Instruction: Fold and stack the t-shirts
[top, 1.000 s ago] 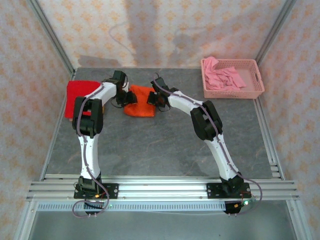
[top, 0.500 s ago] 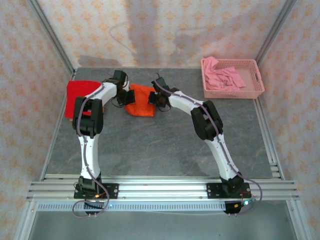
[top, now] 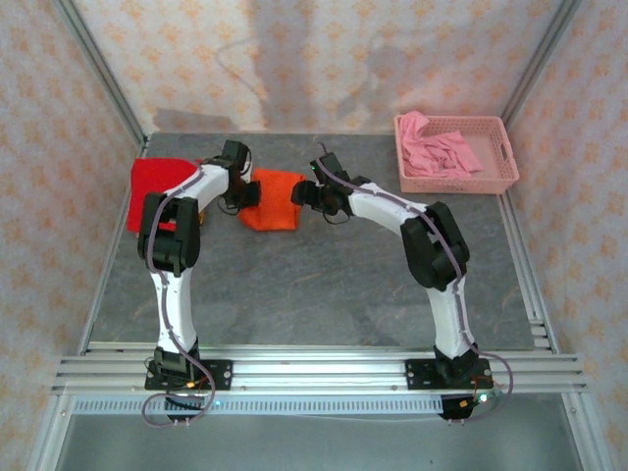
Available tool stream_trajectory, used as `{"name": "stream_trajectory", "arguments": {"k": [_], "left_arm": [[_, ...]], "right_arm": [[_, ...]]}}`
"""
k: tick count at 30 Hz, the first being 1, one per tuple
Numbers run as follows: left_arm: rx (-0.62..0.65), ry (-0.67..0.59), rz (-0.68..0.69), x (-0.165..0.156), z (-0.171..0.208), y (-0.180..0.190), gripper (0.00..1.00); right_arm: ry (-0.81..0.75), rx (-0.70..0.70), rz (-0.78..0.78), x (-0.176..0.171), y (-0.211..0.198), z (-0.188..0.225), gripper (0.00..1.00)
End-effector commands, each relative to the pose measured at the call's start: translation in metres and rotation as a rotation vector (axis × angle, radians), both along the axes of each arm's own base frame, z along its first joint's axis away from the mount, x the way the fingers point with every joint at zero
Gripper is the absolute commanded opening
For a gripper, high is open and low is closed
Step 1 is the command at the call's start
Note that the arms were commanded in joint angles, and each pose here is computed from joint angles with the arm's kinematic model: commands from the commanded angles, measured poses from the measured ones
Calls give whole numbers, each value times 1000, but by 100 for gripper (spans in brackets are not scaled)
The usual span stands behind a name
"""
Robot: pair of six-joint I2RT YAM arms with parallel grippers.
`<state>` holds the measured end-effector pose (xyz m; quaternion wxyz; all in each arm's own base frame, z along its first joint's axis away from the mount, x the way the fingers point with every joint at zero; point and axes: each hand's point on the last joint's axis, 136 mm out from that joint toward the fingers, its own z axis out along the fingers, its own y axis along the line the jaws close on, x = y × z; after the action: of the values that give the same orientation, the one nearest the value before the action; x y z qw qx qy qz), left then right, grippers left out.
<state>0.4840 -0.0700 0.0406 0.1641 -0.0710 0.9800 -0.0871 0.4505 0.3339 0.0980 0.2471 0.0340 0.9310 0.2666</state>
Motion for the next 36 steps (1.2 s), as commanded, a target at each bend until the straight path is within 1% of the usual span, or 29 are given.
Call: {"name": "stream_trajectory", "arguments": {"k": [1,5,8,10,16,17,21,23,31,36], "left_arm": [[115,-32,-17,-12,35,18,0],[160,-66,-15,-15,55,25,0],[202,-57,-23,-17,55,31,0],[233,-47,-51,-20,53,35,0],[408,-84,-130,-26,64,59,0],[428,-114,-143,-27,78,61,0],[482,-140,-189,-26,93,68,0],[485,-141,-178,-24,98,75,0],[411,-174,-131,-22,122,86,0],[399,-178,-111,-27,132,97,0]], "right_arm": [[-73,10,-7,1,-5,22,72],[-65,15,-4,-1,-5,20,72],[-59,35,5,-3,-1,20,72],[-62,45,11,-4,1,23,72],[-83,58,63,-17,11,36,72],[-95,61,81,-20,15,39,72],[-193,100,152,-31,36,59,72],[-270,133,197,-39,51,74,72],[-524,236,319,-71,92,125,74],[-643,243,388,-88,109,143,79]]}}
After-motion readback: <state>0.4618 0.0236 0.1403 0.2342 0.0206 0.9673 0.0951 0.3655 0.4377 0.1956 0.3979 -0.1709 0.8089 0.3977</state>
